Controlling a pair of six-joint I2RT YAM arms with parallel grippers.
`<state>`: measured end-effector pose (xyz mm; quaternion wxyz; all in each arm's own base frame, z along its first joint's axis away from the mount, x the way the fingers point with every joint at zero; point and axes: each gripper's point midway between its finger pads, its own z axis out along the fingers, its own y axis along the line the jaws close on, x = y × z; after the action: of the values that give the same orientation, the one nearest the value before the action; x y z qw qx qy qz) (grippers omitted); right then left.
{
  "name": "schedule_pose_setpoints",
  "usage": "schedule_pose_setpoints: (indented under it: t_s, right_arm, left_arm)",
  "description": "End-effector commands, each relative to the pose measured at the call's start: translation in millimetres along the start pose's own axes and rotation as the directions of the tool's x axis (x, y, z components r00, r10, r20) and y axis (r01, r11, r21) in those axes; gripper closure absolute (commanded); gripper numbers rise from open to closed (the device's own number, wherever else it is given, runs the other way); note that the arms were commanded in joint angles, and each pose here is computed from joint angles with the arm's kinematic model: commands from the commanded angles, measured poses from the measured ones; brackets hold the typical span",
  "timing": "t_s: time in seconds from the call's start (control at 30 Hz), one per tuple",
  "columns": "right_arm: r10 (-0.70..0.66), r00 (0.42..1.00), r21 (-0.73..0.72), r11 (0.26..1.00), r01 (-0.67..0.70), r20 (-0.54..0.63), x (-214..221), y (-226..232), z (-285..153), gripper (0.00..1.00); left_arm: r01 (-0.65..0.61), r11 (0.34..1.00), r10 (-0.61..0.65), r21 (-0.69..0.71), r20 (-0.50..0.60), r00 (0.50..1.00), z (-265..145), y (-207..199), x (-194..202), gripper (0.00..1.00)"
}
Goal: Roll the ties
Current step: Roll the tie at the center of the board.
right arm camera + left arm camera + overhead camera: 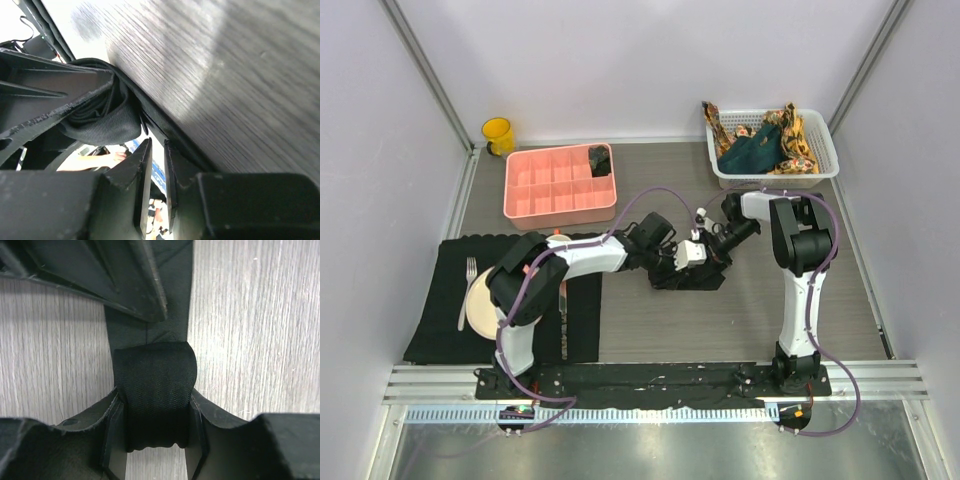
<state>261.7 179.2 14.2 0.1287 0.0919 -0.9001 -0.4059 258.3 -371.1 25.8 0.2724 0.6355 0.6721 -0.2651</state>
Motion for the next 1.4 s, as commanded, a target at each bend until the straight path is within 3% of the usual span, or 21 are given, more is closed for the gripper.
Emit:
schedule_pose_setpoints:
  t_s: [0.0, 0.13, 0.23, 0.33, 0.53, 0.8, 0.93, 0.97, 1.1, 1.2, 1.27, 1.37]
  right_arm:
    - [0.017, 0.999, 0.241, 0.971, -0.008, -0.036, 11, -55, 9, 0.77]
    - [0.032, 0.999, 0.256, 0.966, -0.023, -0.034, 15, -60, 10, 0.78]
    - [0.015, 1.000, 0.231, 0.973, -0.011, -0.016, 9, -53, 8, 0.77]
    - [-0.027, 0.999, 0.098, 0.995, 0.024, 0.032, -1, -18, 1, 0.74]
    - [-0.091, 0.989, -0.117, 0.988, 0.105, 0.113, -7, 52, -19, 0.41]
    - [-0.100, 0.993, -0.123, 0.987, 0.107, 0.065, -5, 58, 3, 0.41]
    - [-0.100, 0.994, -0.091, 0.990, 0.104, 0.048, -3, 48, 12, 0.51]
    - [-0.097, 0.994, -0.076, 0.992, 0.101, 0.046, -4, 43, 14, 0.65]
    - [-0.048, 0.998, -0.007, 0.999, 0.048, 0.032, -4, 15, 20, 0.97]
    - [-0.017, 1.000, 0.035, 0.999, 0.016, 0.019, -3, -4, 23, 0.99]
    - [-0.003, 1.000, 0.055, 0.998, 0.002, 0.012, -2, -14, 26, 0.99]
    - [0.028, 1.000, 0.097, 0.995, -0.028, 0.007, 1, -30, 27, 0.99]
  left_arm:
    - [0.170, 0.982, -0.178, -0.076, -0.114, 0.977, -17, 2, 18, 0.85]
    - [0.170, 0.982, -0.180, -0.078, -0.150, 0.972, -19, -1, 27, 0.82]
    - [0.125, 0.991, -0.133, -0.047, -0.239, 0.962, -11, -8, 51, 0.76]
    - [0.131, 0.991, -0.130, -0.016, -0.321, 0.938, -5, -17, 71, 0.71]
    - [0.124, 0.992, -0.115, 0.006, -0.335, 0.935, 0, -22, 77, 0.66]
    - [0.122, 0.992, -0.110, 0.014, -0.331, 0.937, 3, -21, 75, 0.63]
    - [0.121, 0.992, -0.108, 0.018, -0.328, 0.939, 4, -21, 75, 0.62]
    - [0.123, 0.992, -0.109, 0.022, -0.328, 0.939, 4, -22, 74, 0.61]
    - [0.116, 0.993, -0.102, 0.026, -0.315, 0.944, 3, -23, 71, 0.59]
    - [0.082, 0.995, -0.062, 0.057, -0.288, 0.956, 3, -25, 65, 0.53]
    - [0.034, 0.997, -0.016, 0.071, -0.247, 0.969, 1, -22, 52, 0.41]
    - [-0.021, 0.998, 0.032, 0.066, -0.180, 0.983, 0, -10, 25, 0.33]
